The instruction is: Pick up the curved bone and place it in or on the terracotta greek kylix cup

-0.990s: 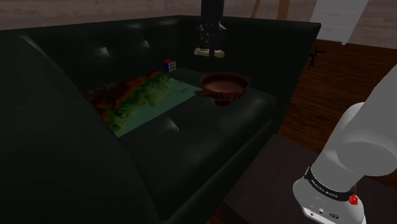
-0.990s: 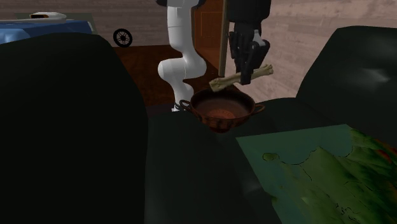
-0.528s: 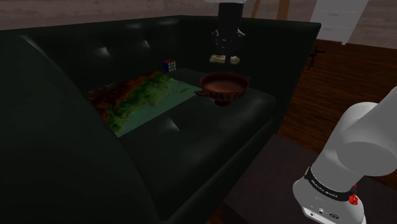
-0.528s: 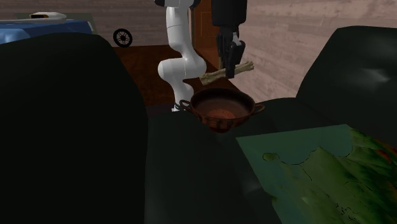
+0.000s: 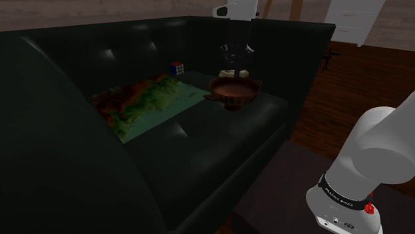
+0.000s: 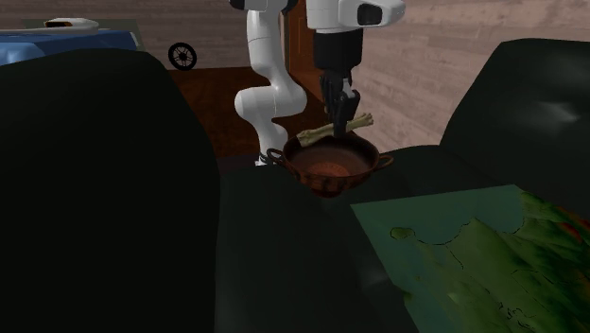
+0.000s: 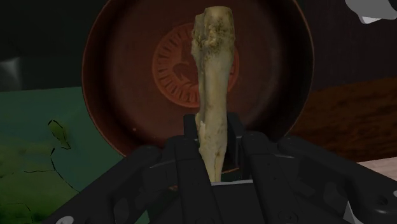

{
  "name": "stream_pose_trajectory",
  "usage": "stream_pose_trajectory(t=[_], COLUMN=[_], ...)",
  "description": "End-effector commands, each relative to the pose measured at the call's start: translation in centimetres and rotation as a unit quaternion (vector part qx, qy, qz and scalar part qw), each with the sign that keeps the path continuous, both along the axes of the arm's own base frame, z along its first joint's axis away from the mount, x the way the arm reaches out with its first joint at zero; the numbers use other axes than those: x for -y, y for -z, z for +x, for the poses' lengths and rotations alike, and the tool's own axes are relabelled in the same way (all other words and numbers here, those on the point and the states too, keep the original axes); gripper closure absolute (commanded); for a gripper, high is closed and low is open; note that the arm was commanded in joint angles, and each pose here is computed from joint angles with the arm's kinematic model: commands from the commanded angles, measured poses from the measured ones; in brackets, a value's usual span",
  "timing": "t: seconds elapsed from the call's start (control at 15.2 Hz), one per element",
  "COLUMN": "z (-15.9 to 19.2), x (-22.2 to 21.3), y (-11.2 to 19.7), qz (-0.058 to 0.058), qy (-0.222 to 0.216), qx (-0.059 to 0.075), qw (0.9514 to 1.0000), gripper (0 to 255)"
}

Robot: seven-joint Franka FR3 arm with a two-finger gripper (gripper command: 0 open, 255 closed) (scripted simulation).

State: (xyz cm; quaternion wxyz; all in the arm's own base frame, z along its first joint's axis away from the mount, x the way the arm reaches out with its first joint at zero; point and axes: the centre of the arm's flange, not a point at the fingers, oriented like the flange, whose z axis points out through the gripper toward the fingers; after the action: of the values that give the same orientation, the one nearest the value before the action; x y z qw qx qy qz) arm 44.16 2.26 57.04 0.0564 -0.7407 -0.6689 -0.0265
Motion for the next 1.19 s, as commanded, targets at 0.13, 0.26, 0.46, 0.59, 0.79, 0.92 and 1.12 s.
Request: stream_pose_trajectory(t=[0.13,0.26,0.46,0.59,0.79,0.92,1.12], z=[-0.1,-0.1,-0.1,-0.1,-0.1,-0.1,0.0], x=[0.1,0.1,0.1,0.1,0.1,0.1,0.6], y=[1.4,1.4,1.4,1.4,1.4,1.4,-2.6], qz=[0.0,0.0,0.0,0.0,0.0,0.0,0.0], qy=[0.0,0.0,0.0,0.0,0.0,0.0,0.0], qx=[0.0,0.0,0.0,0.0,0.0,0.0,0.0], qw=[1.0,1.0,1.0,1.0,1.0,1.0,1.0], gripper=[255,255,255,0,0,0,0])
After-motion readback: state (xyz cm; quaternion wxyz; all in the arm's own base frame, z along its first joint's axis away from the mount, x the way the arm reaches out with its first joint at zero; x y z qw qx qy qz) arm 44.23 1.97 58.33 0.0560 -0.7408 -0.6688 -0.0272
